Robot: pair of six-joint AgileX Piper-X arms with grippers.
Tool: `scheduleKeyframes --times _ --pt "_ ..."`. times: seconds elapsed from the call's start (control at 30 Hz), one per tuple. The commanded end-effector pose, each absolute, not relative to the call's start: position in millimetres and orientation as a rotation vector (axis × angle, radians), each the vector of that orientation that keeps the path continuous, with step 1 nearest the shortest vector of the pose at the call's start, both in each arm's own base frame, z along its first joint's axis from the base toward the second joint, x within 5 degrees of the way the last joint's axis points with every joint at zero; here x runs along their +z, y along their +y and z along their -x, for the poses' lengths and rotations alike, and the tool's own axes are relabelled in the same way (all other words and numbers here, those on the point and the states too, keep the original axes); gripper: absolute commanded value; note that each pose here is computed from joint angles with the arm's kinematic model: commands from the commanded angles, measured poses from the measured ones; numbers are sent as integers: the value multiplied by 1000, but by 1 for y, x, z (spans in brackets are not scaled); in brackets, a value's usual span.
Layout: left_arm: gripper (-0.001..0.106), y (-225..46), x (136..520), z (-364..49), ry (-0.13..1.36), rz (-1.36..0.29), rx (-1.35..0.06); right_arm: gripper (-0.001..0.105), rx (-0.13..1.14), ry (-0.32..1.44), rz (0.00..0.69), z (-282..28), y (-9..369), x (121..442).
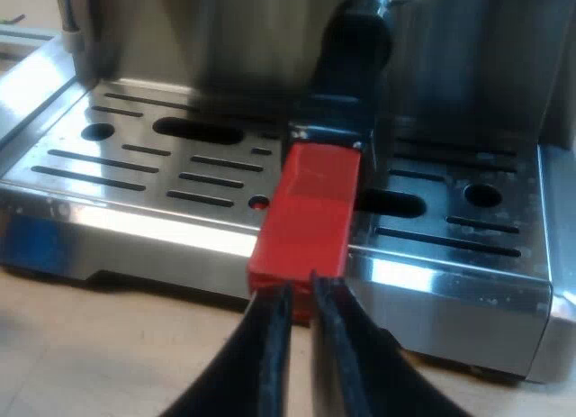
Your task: Grind coffee beans and then tamp
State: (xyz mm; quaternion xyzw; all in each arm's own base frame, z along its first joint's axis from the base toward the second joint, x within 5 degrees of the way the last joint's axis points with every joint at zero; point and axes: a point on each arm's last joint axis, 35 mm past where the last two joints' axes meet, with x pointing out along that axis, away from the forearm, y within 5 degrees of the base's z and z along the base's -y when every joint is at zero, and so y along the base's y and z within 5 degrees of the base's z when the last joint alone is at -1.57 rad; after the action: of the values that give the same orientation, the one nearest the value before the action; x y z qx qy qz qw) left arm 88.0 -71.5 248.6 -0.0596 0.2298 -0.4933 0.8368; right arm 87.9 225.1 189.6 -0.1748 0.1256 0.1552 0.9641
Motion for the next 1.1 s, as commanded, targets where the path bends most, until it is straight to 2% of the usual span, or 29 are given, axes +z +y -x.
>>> scheduleKeyframes --times 0.03,0.37,0.67,1.1 --pt "98 -73 250 -87 475 135 -1085 9 275 251 339 -94 223 191" --pt "98 -73 250 -87 475 135 -1087 9 203 220 301 -105 220 197" --pt "98 -73 250 -87 475 135 -1087 9 181 137 374 -107 223 209" --pt "98 -73 250 -87 475 135 -1087 9 183 126 376 -108 224 210"
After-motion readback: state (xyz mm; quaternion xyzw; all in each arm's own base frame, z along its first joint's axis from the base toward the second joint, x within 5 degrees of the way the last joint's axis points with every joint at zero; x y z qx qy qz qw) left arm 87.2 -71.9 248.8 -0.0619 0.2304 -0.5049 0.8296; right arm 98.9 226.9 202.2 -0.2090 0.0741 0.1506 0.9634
